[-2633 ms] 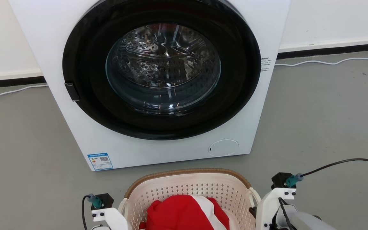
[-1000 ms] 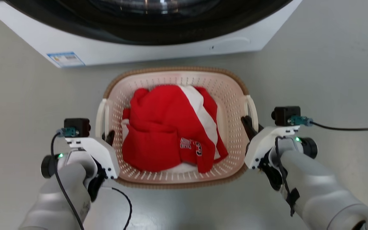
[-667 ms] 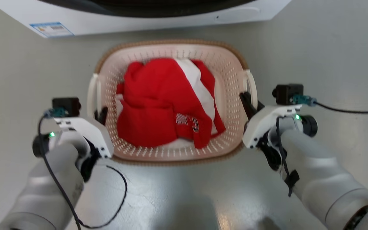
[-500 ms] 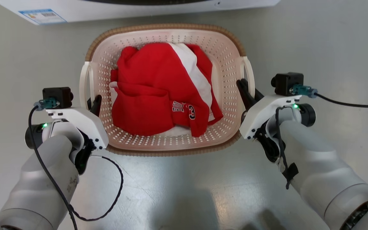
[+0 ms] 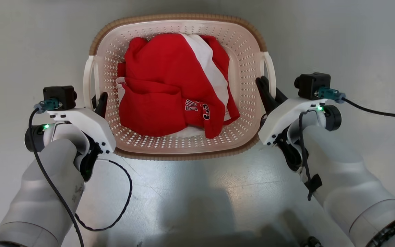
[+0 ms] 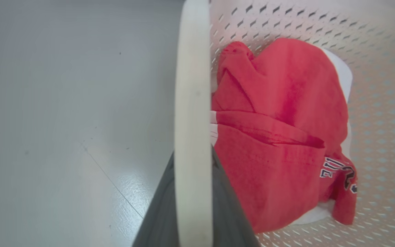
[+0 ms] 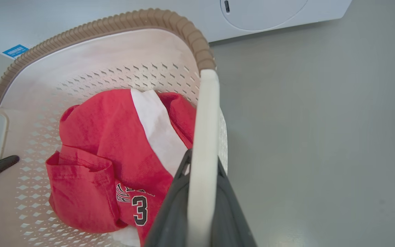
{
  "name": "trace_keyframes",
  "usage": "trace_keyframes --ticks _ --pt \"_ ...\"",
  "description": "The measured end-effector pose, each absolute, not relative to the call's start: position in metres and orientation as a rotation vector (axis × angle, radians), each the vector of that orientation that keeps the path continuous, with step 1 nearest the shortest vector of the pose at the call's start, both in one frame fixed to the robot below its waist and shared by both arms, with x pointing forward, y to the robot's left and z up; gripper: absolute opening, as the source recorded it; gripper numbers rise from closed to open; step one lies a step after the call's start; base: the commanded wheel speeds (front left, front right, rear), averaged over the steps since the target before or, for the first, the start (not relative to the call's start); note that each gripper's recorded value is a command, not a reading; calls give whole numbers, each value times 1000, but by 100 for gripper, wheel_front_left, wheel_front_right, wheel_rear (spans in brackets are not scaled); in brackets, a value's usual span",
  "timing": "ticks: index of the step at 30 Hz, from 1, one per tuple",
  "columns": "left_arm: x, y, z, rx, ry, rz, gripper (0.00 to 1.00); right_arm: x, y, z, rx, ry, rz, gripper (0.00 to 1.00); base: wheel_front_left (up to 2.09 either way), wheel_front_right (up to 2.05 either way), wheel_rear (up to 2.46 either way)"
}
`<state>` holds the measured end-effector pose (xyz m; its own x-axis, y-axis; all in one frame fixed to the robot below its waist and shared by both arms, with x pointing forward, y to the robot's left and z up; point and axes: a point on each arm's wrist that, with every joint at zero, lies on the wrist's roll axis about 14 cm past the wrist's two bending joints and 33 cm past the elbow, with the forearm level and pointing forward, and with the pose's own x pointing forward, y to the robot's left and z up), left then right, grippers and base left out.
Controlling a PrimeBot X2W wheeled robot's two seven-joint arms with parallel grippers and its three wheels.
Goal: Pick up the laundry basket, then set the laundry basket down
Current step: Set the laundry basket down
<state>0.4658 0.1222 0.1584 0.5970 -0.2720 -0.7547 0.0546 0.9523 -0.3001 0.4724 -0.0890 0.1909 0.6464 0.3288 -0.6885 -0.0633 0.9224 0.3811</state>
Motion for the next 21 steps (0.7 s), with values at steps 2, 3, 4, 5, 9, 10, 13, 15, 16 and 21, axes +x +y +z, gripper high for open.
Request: trace_keyframes --ticks 2,3,4,5,9,10,13,15,16,21 --pt "465 124 155 -255 920 -187 0 472 -88 187 341 847 231 0 0 0 0" --pt "465 125 153 -253 920 -185 0 472 -87 186 341 847 234 0 0 0 0" --pt "465 126 152 -248 920 -186 0 472 -86 185 343 848 234 0 0 0 0" --pt "465 127 151 -245 920 -186 0 471 -86 183 340 851 236 0 0 0 0" --pt "470 127 149 -244 913 -181 0 471 -86 178 344 857 231 0 0 0 0" --pt "471 127 148 -243 912 -180 0 471 -86 177 345 859 230 0 0 0 0" --pt "470 126 146 -243 915 -181 1 470 -86 175 346 863 230 0 0 0 0" --pt "470 124 146 -245 914 -186 87 470 -87 174 344 864 229 0 0 0 0" --pt "470 122 147 -247 908 -192 100 469 -87 174 342 866 230 21 0 0 0" --pt "473 112 152 -263 892 -208 100 467 -84 176 340 869 244 100 0 0 0"
